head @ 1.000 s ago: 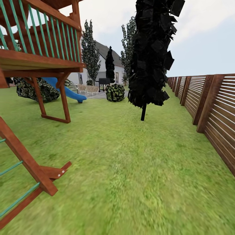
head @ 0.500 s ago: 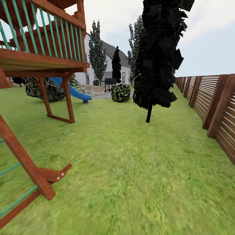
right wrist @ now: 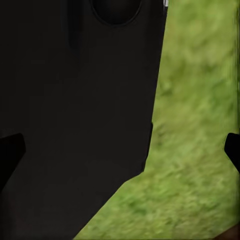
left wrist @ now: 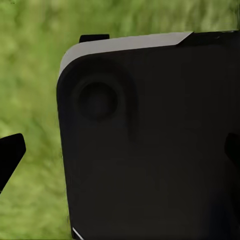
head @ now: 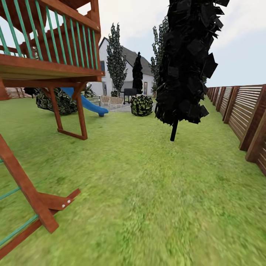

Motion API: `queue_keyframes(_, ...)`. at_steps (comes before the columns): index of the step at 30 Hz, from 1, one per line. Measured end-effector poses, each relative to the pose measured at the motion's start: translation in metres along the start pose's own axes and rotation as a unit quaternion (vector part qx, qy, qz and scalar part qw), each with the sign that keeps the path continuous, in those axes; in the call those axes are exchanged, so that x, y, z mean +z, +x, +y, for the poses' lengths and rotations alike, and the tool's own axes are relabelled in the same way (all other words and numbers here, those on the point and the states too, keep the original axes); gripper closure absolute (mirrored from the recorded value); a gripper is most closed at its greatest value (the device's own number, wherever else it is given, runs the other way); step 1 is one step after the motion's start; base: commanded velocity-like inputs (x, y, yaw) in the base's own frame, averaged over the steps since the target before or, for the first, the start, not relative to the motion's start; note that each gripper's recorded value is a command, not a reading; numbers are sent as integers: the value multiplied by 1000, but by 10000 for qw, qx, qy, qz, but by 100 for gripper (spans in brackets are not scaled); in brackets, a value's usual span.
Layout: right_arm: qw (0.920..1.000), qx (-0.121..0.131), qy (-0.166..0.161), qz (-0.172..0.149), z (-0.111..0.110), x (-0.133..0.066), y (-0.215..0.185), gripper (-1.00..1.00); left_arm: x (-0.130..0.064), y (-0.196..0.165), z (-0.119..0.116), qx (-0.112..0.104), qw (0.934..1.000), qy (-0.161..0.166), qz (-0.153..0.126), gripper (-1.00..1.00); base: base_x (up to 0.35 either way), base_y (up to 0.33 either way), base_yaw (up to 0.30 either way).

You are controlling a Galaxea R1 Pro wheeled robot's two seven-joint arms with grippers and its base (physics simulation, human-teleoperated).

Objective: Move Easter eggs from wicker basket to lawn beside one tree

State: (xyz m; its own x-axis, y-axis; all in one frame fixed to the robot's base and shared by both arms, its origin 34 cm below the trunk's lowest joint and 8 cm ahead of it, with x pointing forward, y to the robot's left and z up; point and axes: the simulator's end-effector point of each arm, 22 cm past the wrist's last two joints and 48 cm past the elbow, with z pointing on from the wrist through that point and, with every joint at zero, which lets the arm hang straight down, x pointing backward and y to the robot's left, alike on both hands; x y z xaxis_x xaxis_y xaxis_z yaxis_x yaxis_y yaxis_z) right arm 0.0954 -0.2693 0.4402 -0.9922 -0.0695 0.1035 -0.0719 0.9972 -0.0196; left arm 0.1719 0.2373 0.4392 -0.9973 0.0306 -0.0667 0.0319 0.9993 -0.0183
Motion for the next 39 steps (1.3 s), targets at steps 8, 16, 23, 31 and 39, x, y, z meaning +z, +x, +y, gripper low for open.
queue_keyframes(8,10000,0,4,0,-1,0,0,-100,0,0,0,1,10000,-1,1,-100,275,-162,0)
queue_keyframes(16,10000,-1,0,1,0,0,0,-100,0,0,0,0,10000,1,-1,-100,275,-162,28)
queue_keyframes(23,10000,-2,-4,84,0,0,7,-100,0,1,0,-3,10000,0,4,-100,275,-162,258)
queue_keyframes(31,10000,-2,-7,93,1,0,7,-100,0,0,0,-2,10000,1,1,-100,275,-162,290)
queue_keyframes(39,10000,-1,-6,97,1,0,7,-100,0,0,0,-2,10000,-1,-1,-100,275,-163,77)
